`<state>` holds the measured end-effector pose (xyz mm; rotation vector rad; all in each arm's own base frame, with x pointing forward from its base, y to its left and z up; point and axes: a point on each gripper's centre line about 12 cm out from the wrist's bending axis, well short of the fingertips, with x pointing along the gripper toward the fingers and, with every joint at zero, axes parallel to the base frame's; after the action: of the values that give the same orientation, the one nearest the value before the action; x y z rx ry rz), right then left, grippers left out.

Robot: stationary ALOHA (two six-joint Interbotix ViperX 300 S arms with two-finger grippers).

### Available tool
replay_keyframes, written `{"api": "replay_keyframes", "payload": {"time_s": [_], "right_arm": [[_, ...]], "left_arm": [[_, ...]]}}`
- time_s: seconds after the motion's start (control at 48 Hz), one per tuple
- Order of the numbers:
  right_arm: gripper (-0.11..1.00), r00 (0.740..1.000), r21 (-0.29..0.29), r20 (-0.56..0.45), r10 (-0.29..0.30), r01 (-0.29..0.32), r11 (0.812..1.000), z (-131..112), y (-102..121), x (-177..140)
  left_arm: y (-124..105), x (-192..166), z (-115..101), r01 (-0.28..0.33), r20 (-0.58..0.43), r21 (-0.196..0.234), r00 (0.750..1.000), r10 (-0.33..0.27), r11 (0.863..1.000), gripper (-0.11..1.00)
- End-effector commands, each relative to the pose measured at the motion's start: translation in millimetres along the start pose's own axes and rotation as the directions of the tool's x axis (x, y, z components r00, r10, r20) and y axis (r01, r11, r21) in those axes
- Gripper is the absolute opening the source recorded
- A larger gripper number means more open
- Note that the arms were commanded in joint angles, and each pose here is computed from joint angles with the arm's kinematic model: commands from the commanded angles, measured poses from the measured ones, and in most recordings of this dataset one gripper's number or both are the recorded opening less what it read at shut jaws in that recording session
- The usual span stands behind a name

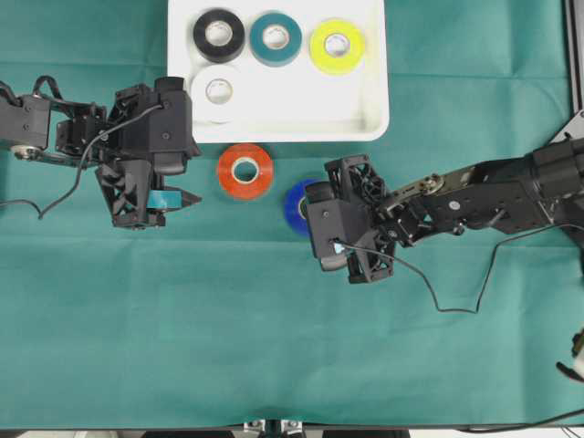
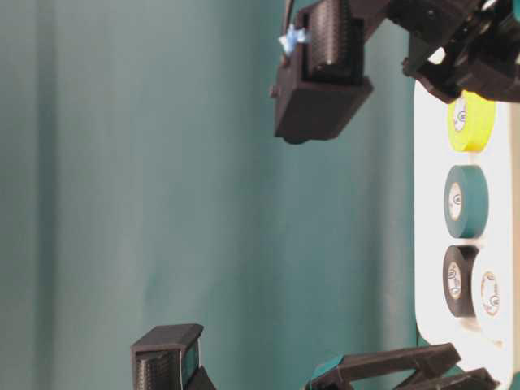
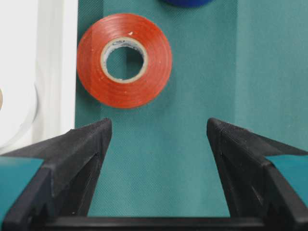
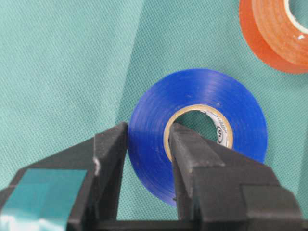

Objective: Put the tape alternately from left to right into the white case.
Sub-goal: 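Lower the right gripper into the blue tape roll and close it, then carry the blue tape with the right gripper into the tray below the yellow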

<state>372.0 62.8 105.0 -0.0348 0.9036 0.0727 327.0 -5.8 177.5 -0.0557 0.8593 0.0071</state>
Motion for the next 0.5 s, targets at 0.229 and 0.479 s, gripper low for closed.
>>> {"api": "replay_keyframes", "payload": {"time_s": [0.229, 0.479], "right_arm": [[0.27, 0.994, 0.0, 0.11, 0.015, -0.015, 1.0, 27.7, 2.9, -29.8], [0.27, 0.986, 0.01, 0.166, -0.01, 0.008, 1.0, 41.4, -1.5, -60.3]], "left_arm": [[-1.5, -3.8, 6.4, 0.004, 0.027, 0.001, 1.0, -0.004, 1.0, 0.9], [-1.5, -3.8, 6.2, 0.004, 0.026, 0.001, 1.0, -0.004, 1.0, 0.9]]}}
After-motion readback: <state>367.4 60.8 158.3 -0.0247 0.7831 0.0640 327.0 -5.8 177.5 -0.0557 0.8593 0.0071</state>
